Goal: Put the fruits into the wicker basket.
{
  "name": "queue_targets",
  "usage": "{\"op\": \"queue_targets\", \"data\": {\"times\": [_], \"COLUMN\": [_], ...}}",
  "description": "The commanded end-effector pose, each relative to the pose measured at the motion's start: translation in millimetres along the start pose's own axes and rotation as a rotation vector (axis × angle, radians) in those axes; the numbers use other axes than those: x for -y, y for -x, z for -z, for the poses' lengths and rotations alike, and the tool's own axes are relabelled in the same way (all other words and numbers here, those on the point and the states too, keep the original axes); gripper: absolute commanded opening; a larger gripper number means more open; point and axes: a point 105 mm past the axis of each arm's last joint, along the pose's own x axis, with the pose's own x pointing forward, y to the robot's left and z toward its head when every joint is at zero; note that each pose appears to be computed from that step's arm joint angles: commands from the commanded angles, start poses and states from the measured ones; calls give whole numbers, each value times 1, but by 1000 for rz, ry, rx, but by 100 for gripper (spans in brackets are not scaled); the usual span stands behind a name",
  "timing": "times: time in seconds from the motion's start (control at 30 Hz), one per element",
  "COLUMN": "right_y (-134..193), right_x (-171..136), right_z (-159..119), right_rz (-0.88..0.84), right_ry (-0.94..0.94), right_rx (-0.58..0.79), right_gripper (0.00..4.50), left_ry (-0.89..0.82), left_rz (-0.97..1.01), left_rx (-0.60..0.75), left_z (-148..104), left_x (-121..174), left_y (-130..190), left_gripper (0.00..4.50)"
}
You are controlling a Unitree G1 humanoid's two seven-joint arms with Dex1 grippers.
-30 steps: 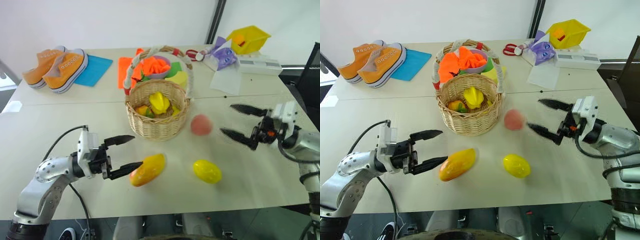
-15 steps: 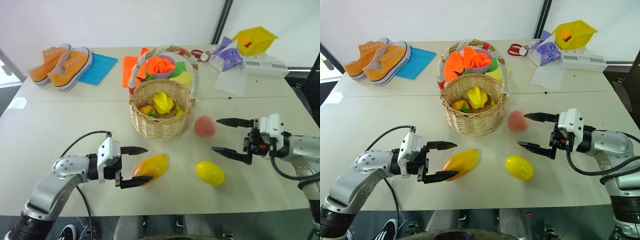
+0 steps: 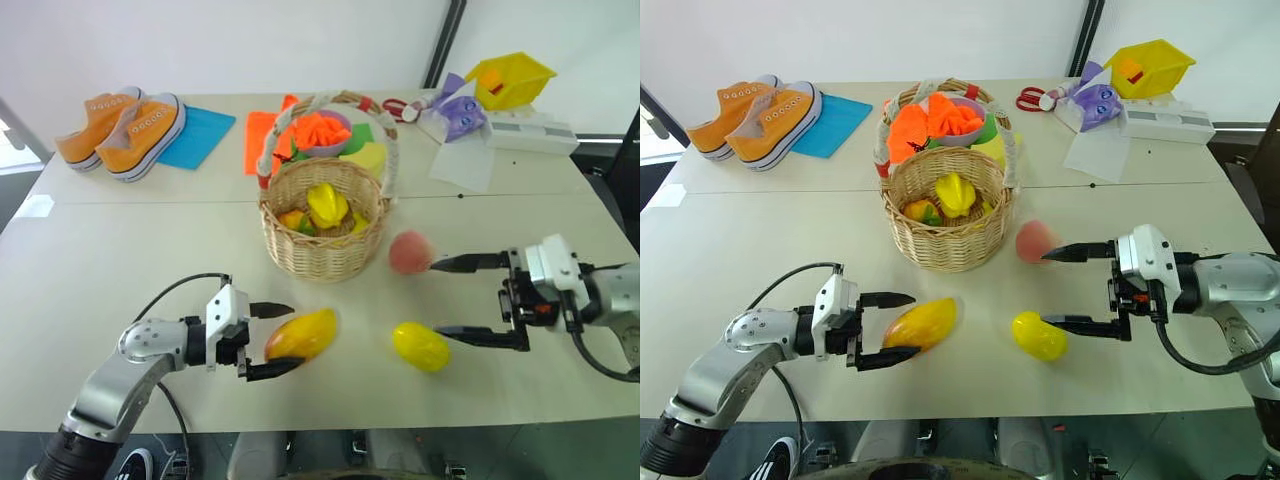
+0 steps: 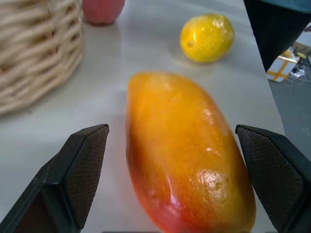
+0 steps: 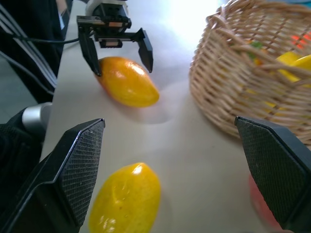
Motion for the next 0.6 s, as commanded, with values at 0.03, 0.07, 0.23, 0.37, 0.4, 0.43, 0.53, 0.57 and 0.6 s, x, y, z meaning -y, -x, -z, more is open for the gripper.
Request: {"op": "queue_targets", "data": {"times": [0.03,0.07,0.23,0.37,0.4,0.43,0.53,0.57,0.6], "right_y": [3,3,3,1,1,1,1,1,2], "right_x": [-2,-3,-2,-2,-2,-1,1,2,3], "right_z": [-9,-9,-7,-5,-5,-5,-3,-3,-3], "right_rz": [-33,-40,-32,-25,-22,-16,-4,2,9], "right_ry": [54,53,56,54,53,53,46,44,47], "right_rx": [-31,-36,-40,-38,-34,-30,-21,-15,-8], "right_gripper": [446,446,449,450,450,450,450,450,450], "left_ry": [-31,-34,-22,-31,-42,-37,-15,-11,-11], "left_rz": [8,5,1,14,1,-9,-25,-21,-15], "left_rx": [12,13,-14,-17,-7,21,114,145,184], "left_z": [-3,-3,3,3,0,-5,-26,-35,-47], "left_x": [1,1,-1,2,0,-1,-6,-6,-6], "left_y": [-4,-5,-8,-9,-8,-6,3,8,13], "left_gripper": [450,450,424,276,268,267,267,267,267]}}
